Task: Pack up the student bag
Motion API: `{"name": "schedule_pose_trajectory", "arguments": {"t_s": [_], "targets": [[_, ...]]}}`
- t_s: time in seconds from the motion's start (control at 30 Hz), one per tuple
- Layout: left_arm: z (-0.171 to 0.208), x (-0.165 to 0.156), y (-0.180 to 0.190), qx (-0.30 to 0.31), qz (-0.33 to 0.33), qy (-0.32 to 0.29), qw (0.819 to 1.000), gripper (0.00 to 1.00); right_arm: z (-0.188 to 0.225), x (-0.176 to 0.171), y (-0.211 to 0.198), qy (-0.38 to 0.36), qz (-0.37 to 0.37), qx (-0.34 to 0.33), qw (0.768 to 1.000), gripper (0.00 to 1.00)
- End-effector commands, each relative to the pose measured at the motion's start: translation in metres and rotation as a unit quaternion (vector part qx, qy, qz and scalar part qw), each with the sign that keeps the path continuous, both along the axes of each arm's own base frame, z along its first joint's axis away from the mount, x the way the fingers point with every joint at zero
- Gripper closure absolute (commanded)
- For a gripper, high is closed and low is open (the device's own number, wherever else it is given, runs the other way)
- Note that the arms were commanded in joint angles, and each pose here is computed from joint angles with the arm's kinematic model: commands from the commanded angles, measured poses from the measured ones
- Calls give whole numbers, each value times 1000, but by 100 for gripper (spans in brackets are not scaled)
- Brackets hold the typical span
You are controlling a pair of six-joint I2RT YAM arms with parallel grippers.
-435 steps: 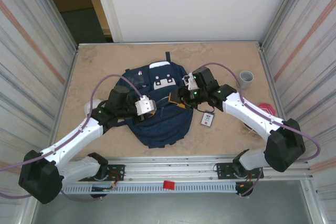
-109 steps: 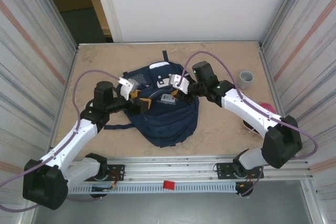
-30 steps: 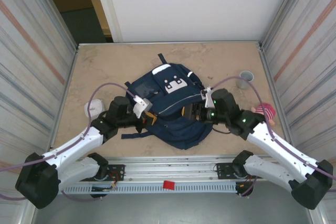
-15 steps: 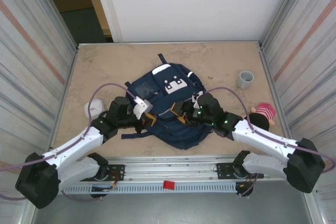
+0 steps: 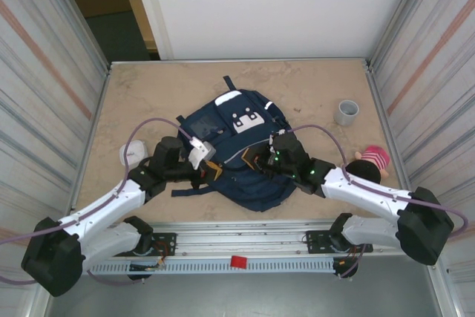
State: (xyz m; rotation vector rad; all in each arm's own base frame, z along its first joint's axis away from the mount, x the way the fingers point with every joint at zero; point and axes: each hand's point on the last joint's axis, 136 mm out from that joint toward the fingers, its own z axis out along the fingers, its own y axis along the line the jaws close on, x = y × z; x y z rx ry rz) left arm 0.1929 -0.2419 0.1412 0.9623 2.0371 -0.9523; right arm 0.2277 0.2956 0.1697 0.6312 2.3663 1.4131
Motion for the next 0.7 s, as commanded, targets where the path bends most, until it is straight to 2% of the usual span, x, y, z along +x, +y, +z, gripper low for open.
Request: {"name": "schedule_pose_trajectory", "arguments": {"t_s": [0.0, 0.2, 0.37, 0.53, 0.6, 0.67], "targets": [[40, -19, -24, -55, -69, -19, 996, 98, 12, 15, 8, -26, -20, 10, 999, 100], [53, -35, -51, -56, -112, -26, 992, 95, 14, 15, 20, -30, -3, 13, 999, 100], [59, -34, -65, -57, -114, -35, 991, 90, 10, 13, 19, -28, 11, 3, 1000, 100], [57, -24, -58, -30, -91, -69, 993, 70, 8, 9, 2, -28, 84, -48, 995, 98], [59, -21, -51, -8, -89, -104, 991, 59, 11, 5, -3, -46, 143, -76, 986, 98], [63, -16, -44, 14, -86, -147, 985, 52, 11, 2, -11, -49, 186, -95, 977, 98]]}}
